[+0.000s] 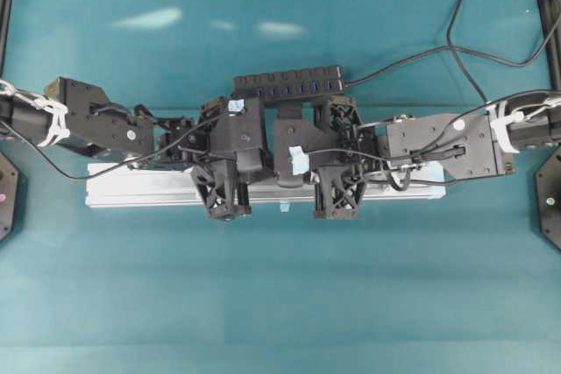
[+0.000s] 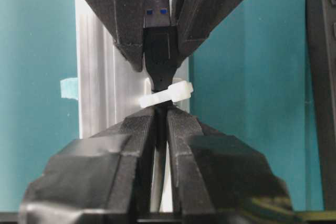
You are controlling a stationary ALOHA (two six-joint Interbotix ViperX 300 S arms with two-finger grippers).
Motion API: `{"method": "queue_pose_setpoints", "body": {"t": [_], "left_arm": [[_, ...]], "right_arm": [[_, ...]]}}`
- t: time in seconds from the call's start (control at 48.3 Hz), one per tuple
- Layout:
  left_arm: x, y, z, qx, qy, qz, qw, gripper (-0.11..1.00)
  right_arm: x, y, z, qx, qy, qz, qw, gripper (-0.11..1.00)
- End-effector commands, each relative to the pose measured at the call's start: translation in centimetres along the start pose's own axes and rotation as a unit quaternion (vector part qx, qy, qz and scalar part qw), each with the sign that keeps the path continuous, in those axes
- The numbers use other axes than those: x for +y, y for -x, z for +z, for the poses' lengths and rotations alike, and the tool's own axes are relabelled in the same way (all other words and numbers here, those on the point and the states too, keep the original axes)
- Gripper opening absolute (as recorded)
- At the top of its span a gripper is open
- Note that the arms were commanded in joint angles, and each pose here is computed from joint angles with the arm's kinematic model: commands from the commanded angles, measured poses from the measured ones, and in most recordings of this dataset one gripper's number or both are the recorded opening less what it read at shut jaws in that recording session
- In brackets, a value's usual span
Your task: Pass the USB cable through three rings with both arms.
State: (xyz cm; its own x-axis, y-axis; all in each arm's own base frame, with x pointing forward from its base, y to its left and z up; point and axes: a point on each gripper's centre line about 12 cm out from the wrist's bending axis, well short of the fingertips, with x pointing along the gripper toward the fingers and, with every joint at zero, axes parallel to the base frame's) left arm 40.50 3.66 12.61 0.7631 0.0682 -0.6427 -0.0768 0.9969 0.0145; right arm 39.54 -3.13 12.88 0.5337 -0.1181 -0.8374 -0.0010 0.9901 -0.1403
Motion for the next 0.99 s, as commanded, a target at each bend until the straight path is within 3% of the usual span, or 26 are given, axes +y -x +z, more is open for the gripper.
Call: {"method": "queue_pose_setpoints", "body": {"t": [0.0,0.103,0.207,0.496,0.641,0.972], "left_arm": [[-0.1,0.2,0.8,-0.011,-0.001,-0.001,0.9999,0.2],[-0.1,0.3,0.7,-0.009,-0.001,-0.001,1.0,0.2],[-0.1,0.3,0.5,-0.004,-0.002,-0.001,1.0,0.2],[-0.1,1.9,-0.4,0.033,-0.001,-0.001,0.9995,0.2],[-0.2,3.4,0.6,0.035,-0.001,-0.002,0.9994,0.2],[-0.4,6.5,3.6,0.025,-0.003,-0.004,0.9997,0.2]], "right_arm": [[0.0,0.6,0.2,-0.006,-0.003,0.0,1.0,-0.05],[0.1,0.7,0.0,-0.005,-0.005,0.001,1.0,-0.01],[0.1,0.9,-0.1,-0.005,-0.015,0.004,0.9999,0.12],[-0.2,1.9,0.5,-0.019,-0.019,0.001,0.9996,0.87],[-0.4,2.0,0.7,-0.023,-0.021,0.0,0.9995,0.8],[-0.8,4.0,3.7,-0.074,-0.021,-0.004,0.997,0.8]]}}
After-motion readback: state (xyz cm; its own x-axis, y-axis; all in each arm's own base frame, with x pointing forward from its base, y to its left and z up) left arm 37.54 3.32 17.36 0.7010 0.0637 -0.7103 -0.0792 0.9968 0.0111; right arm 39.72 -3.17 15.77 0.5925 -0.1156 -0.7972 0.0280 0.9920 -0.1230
